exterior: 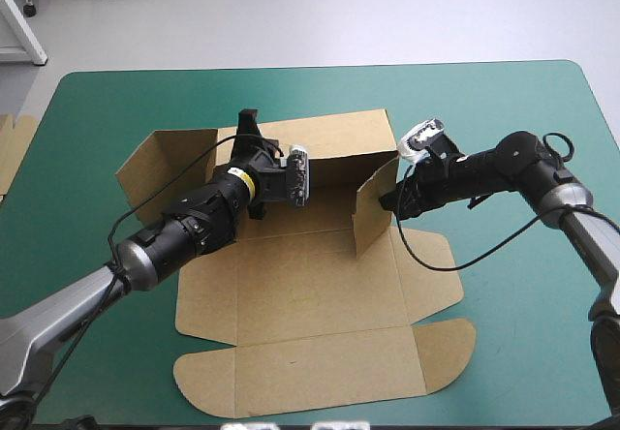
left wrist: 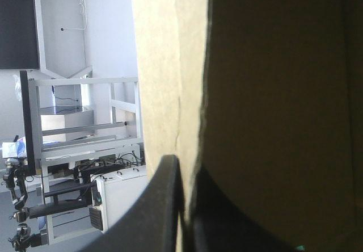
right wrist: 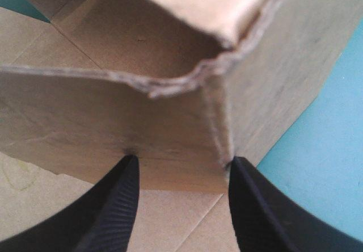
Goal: Fold the box
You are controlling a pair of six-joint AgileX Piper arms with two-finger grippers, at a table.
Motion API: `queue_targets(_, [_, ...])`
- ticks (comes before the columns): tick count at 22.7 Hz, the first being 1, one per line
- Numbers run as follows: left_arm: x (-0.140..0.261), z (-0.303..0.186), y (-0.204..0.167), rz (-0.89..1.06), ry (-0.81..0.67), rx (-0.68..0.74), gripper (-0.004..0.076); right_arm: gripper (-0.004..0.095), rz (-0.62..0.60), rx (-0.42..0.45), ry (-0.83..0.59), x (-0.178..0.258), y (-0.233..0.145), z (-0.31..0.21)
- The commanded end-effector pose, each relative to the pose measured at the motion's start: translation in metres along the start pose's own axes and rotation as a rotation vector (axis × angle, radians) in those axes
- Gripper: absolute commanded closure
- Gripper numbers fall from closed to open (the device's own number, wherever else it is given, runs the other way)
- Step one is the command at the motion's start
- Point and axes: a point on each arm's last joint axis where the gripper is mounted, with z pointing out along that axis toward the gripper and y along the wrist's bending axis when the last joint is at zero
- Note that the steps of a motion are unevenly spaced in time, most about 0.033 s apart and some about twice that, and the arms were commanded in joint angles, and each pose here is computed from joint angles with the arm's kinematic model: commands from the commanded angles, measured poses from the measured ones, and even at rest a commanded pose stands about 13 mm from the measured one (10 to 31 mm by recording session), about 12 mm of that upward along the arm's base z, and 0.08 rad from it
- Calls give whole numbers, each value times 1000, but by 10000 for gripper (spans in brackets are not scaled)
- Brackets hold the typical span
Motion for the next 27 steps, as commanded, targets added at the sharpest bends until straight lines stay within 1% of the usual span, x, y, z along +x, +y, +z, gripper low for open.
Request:
queue_targets(1, [1, -4, 4, -63, 7, 0, 734, 447, -10, -36, -48, -13, 17, -15])
queue_targets(4, [1, -4, 4, -63, 7, 0, 734, 448, -43, -82, -25, -16, 33, -7])
queue_targets(6, [1, -4, 4, -63, 7, 0, 734, 449, -38, -86, -28, -19, 39, -3])
queue_targets(9, [1, -4, 4, -63, 7, 0, 734, 449, 30, -59, -70, -24, 41, 0])
queue_targets(10, [1, -4, 4, -63, 7, 0, 734, 449, 79, -67, -103, -28, 43, 0])
queue_targets(11, [1, -4, 4, -63, 9, 0, 734, 449, 102, -62, -111, -29, 43, -1])
queue_targets(13, [2, -4, 3, -63, 21, 4, 734, 449, 115, 26, -123, -30, 40, -11])
queue_targets(15, [3, -4, 3, -63, 31, 7, 734, 449, 112, 63, -121, -32, 47, -27])
queue_targets(18, [3, -4, 3, -63, 31, 7, 734, 450, 101, 59, -117, -31, 57, -43])
queue_targets(22, [3, -4, 3, -63, 31, 7, 734, 450, 117, 46, -142, -33, 60, -46])
queue_targets(27, [3, -4, 3, -63, 31, 7, 734, 450, 123, 91, -205, -38, 56, -47])
